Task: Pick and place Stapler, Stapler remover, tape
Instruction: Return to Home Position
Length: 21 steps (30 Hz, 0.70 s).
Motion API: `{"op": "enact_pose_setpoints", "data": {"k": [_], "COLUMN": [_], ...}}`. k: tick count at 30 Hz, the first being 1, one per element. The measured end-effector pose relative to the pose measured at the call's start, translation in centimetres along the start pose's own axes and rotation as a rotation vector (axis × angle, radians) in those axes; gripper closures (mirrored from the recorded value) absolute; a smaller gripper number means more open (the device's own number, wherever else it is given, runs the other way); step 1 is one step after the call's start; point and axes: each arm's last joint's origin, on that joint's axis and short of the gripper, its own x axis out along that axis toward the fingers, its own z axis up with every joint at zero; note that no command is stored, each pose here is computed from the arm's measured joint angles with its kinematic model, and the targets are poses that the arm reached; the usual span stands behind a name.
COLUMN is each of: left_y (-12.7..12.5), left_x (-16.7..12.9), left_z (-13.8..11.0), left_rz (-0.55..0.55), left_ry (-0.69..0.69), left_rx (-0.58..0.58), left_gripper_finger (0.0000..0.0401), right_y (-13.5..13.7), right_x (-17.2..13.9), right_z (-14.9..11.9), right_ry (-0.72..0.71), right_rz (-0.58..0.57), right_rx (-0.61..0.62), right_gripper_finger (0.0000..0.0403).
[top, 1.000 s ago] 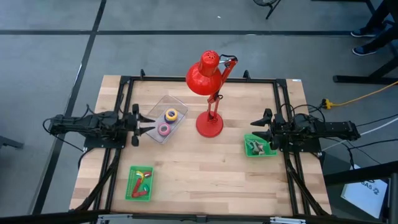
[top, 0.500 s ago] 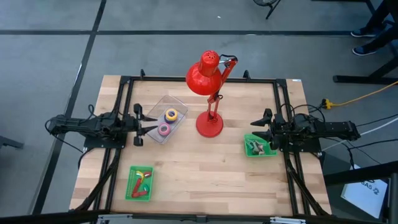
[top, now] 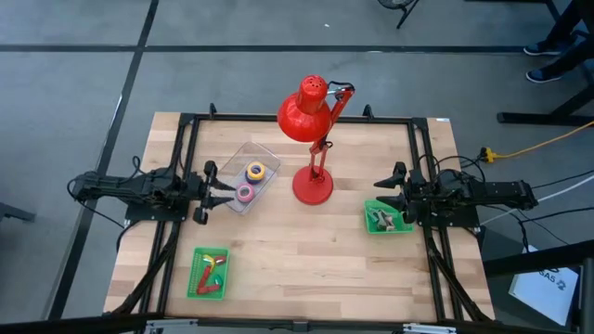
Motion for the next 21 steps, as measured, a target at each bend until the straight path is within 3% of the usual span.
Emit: {"op": "enact_pose_setpoints", "data": {"k": [10,21], "left_y": [0.2,0.2], "left_x": [0.0,0.8], "left_z": [0.0,-1.2], "left_rz": [0.012,0.015], "left_ry": [0.005,0.148], "left_rx": [0.0,0.001], "left_gripper_finger": [0.0272,0.0271], "right_y": [0.0,0.0], "right_x": [0.0,0.0], "right_z": [0.0,0.0], "right_ry": [0.0,0.0], "right_rz": [0.0,0.0], "right_rx": [0.0,0.0], "right_gripper_finger": [0.0171,0.0171]}}
